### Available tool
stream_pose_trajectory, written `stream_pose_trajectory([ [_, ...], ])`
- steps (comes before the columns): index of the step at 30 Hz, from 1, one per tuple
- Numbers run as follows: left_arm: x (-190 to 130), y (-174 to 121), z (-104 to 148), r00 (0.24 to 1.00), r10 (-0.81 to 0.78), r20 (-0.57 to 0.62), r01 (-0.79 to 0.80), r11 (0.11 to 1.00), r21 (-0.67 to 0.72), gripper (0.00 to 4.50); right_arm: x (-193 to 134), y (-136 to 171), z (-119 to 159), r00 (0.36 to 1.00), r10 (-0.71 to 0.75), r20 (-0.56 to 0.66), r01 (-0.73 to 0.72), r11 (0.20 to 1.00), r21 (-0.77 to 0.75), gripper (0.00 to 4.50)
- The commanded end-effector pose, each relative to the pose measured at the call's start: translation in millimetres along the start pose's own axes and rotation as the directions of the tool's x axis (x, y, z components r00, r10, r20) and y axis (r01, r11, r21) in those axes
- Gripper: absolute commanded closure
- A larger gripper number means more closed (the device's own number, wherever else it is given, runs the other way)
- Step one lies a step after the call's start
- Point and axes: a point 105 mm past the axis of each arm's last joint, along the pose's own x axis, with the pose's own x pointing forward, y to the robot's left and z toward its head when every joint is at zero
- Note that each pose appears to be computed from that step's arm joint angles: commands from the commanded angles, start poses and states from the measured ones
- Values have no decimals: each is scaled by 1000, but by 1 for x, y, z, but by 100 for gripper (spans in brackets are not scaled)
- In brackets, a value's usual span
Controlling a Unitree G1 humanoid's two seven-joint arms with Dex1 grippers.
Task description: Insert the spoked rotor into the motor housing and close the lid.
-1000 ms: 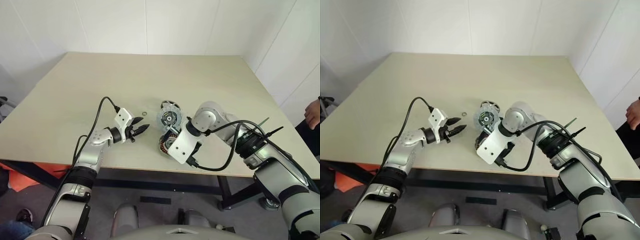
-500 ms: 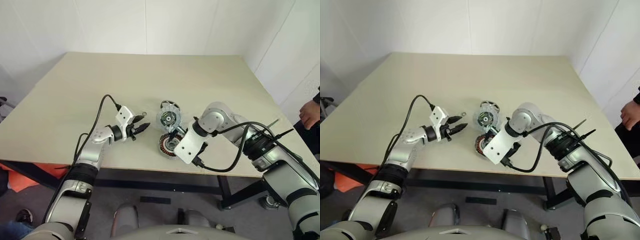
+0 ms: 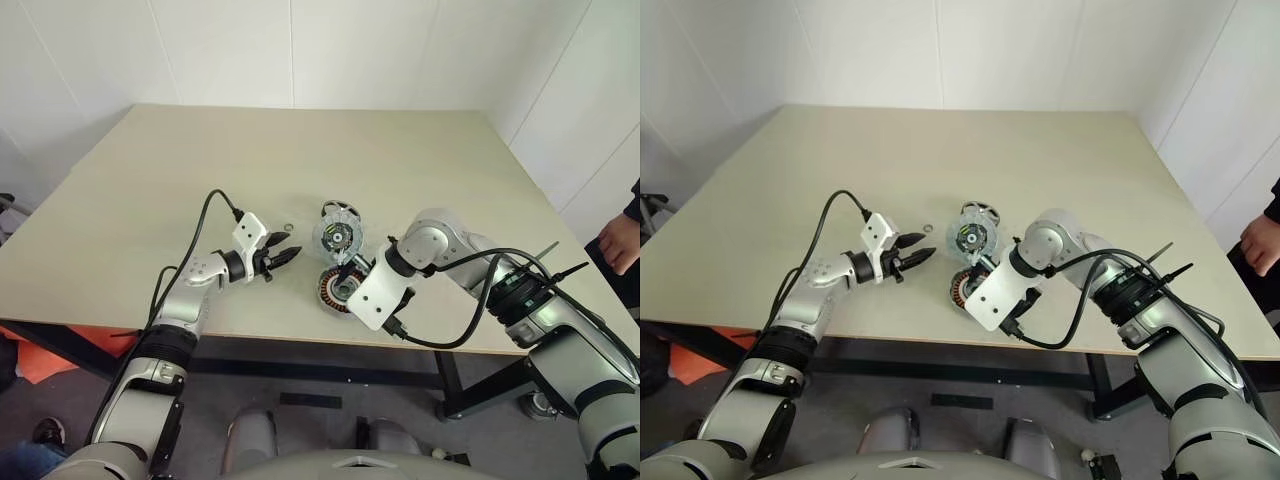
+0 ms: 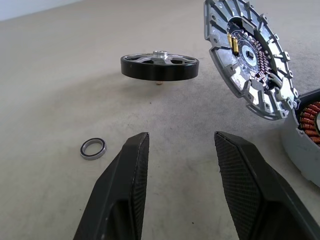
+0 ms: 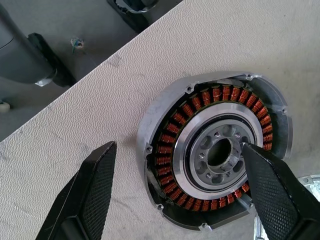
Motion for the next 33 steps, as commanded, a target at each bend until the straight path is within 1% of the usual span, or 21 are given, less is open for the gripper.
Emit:
stream_pose_trajectory([
  [1,2,4,16,999,-6,35,4,999,48,236,-13,1,-4,999,-41,-5,41,999,-9,3],
  [5,3,3,15,999,-9,34,7,999,48,236,-17,12,-16,999,-40,-16,40,999,9,3],
  [12,4,3,15,999,-12,33,11,999,49,236,-20,17,-26,999,-47,-24,48,999,21,3],
  [33,1,6,13,999,10,32,-12,999,43,236,-13,12,-23,999,-46,-4,46,999,-9,3],
])
